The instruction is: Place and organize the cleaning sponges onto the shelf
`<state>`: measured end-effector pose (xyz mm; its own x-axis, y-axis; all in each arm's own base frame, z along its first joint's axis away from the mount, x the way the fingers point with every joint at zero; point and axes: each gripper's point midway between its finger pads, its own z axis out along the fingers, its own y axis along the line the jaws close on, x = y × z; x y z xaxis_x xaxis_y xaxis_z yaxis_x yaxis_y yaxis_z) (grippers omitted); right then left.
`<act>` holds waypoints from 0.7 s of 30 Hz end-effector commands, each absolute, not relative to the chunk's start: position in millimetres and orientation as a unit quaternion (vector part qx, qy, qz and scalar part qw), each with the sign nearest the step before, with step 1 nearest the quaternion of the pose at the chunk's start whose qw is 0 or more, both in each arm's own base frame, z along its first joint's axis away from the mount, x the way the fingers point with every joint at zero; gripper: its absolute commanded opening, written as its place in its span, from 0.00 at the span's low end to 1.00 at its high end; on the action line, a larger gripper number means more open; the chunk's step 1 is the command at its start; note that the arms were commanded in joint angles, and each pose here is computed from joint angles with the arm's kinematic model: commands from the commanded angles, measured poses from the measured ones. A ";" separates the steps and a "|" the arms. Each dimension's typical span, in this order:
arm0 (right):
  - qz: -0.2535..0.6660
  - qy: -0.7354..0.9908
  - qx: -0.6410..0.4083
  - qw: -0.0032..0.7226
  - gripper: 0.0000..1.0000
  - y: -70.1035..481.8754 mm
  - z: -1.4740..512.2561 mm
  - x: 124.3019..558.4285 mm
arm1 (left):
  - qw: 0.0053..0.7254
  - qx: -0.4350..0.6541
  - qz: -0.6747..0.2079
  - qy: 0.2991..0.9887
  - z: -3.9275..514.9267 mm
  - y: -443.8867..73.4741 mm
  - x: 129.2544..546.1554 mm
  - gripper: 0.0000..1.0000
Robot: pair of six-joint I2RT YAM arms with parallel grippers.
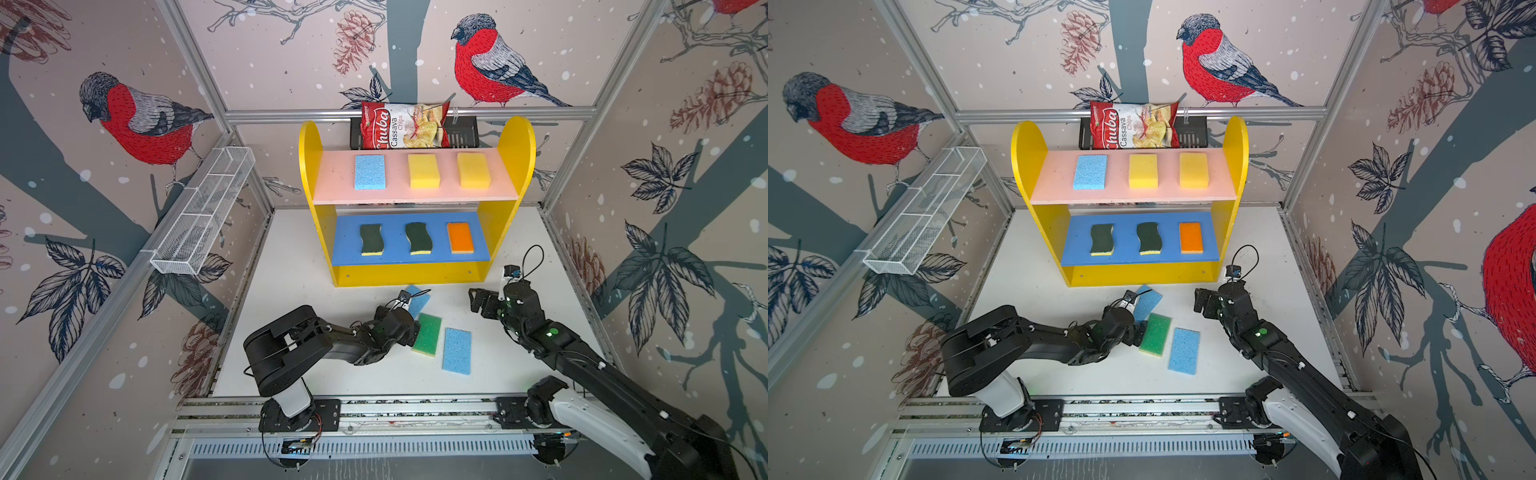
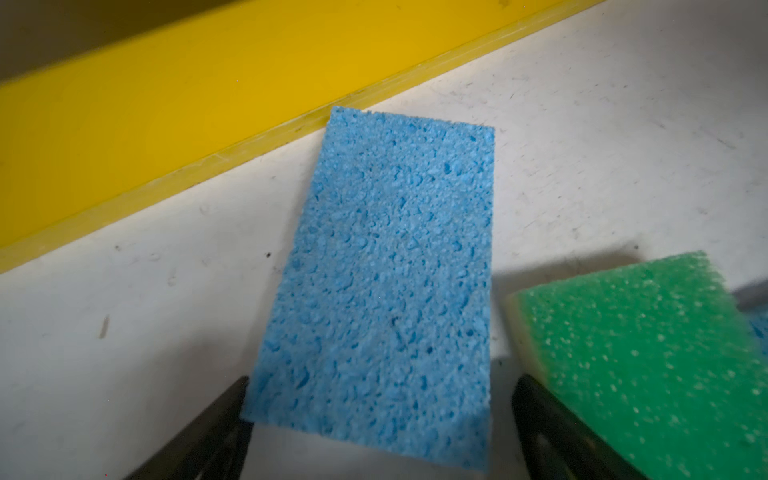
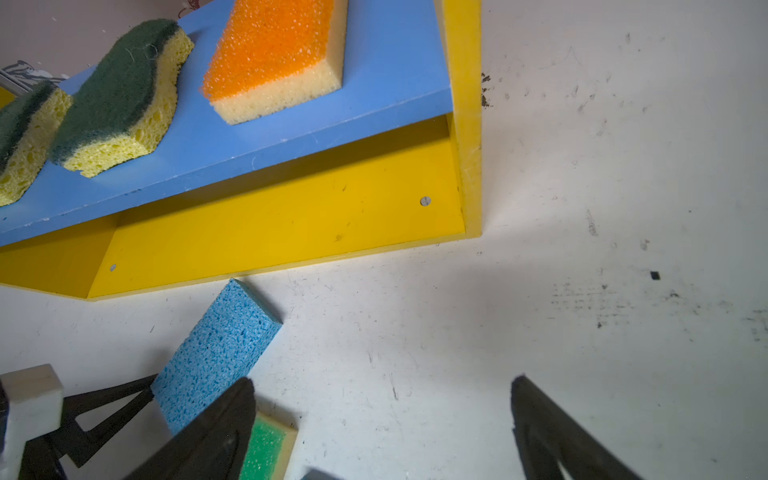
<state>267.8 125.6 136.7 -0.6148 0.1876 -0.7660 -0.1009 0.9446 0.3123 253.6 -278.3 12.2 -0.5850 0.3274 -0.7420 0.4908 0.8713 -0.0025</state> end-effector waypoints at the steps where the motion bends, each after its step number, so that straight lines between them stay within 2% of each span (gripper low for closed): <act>1: 0.163 0.884 0.030 0.438 0.96 122.7 135.9 265.7 | 0.315 0.300 -0.049 0.899 -23.1 -253.1 228.7 0.95; 5: 0.164 0.878 0.034 0.448 0.96 120.0 138.3 266.0 | 0.322 0.308 -0.078 0.892 -14.4 -261.3 225.4 0.92; 12: 0.168 0.875 0.033 0.453 0.96 120.4 138.0 267.0 | 0.331 0.293 -0.077 0.894 -7.5 -255.9 226.0 0.76; 21: 0.169 0.875 0.029 0.452 0.97 121.9 138.1 268.0 | 0.343 0.262 -0.068 0.900 -3.9 -244.5 228.3 0.70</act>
<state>264.9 119.8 132.6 -0.6060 0.1963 -0.7708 -0.0916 0.9454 0.3128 238.9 -268.9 16.0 -0.5744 0.3673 -0.7315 0.5397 0.8418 -0.0011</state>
